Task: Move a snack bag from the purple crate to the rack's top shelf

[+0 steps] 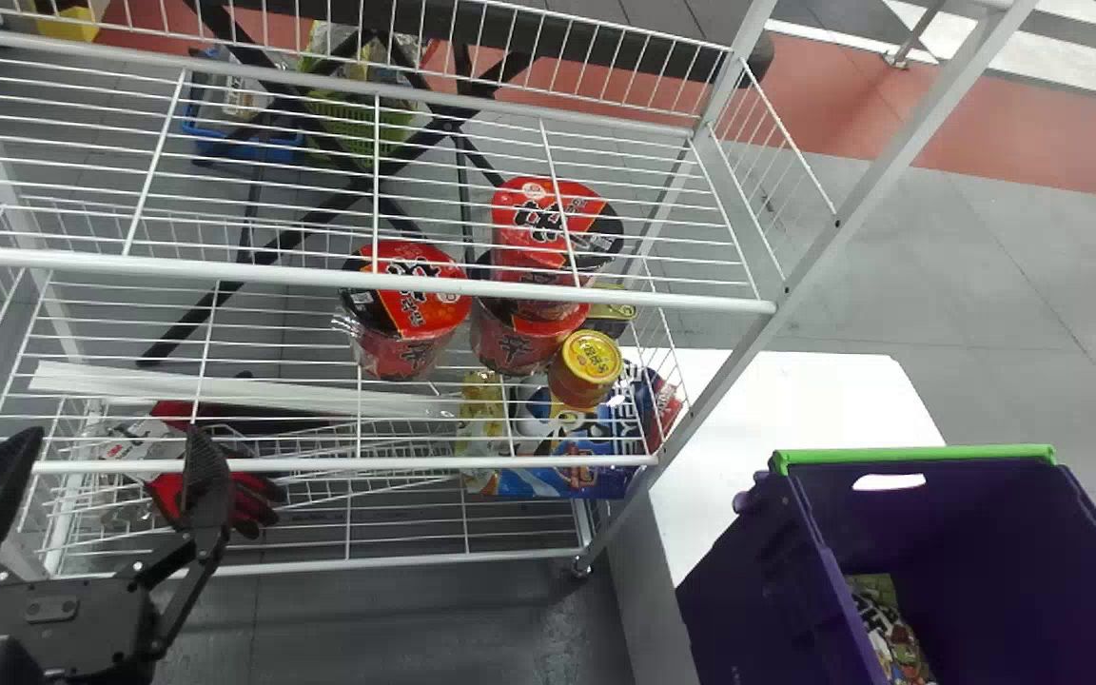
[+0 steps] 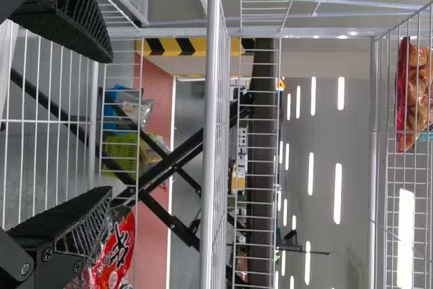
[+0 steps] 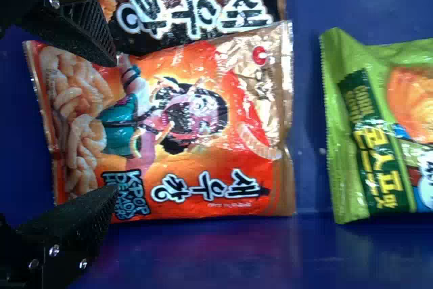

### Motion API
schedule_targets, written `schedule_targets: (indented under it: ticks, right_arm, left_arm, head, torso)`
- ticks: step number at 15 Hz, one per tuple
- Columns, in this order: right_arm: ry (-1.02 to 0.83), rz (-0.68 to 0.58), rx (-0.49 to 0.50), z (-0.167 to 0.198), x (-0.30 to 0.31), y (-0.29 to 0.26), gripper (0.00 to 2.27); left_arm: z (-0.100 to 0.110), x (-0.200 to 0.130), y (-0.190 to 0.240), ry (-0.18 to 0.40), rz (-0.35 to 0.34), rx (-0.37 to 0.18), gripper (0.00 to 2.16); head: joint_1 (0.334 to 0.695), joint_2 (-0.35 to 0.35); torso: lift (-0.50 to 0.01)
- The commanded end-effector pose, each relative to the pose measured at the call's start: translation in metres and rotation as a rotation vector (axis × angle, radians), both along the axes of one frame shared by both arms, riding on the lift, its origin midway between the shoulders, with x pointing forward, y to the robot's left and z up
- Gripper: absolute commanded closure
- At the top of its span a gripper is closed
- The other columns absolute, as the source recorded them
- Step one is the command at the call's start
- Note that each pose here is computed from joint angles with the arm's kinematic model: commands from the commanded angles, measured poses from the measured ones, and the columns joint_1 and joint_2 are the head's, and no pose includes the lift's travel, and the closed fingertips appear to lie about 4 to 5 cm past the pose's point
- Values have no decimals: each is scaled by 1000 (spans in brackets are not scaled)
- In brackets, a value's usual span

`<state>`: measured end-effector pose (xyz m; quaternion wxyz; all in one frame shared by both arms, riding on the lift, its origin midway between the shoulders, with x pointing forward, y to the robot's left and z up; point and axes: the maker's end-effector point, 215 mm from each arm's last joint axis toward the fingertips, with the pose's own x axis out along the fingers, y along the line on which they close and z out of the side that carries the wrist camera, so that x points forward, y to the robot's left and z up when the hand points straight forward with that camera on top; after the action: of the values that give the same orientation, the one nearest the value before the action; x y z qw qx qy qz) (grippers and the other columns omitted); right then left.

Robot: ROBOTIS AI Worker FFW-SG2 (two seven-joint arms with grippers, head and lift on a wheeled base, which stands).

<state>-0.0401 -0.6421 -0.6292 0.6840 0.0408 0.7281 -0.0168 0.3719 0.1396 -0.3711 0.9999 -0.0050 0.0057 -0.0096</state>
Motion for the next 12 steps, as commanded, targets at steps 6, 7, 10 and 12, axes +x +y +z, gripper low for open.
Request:
schedule_targets:
  ticks: [6,7,10,12]
  right_arm:
    - [48,28,-27,-12,-11,3,188]
    - [65,40,-52,-15,-15,-1,188]
    - [60,70,-57,-25,-11,8,188]
    - [42,74,-59,-32,-3,15,188]
  left_arm:
    - [2,1,0,-12,1,-5,154]
    - [1,1,0,-9,0,-4,154]
    - [0,1,2,-7,3,-5,154]
    - [0,2,1,-7,0,-6,154]
  head:
    - [695,-350]
    - [695,-350]
    - [695,-350]
    - [695,-350]
  torso:
    - [-456]
    - [-456]
    - [-456]
    - [-456]
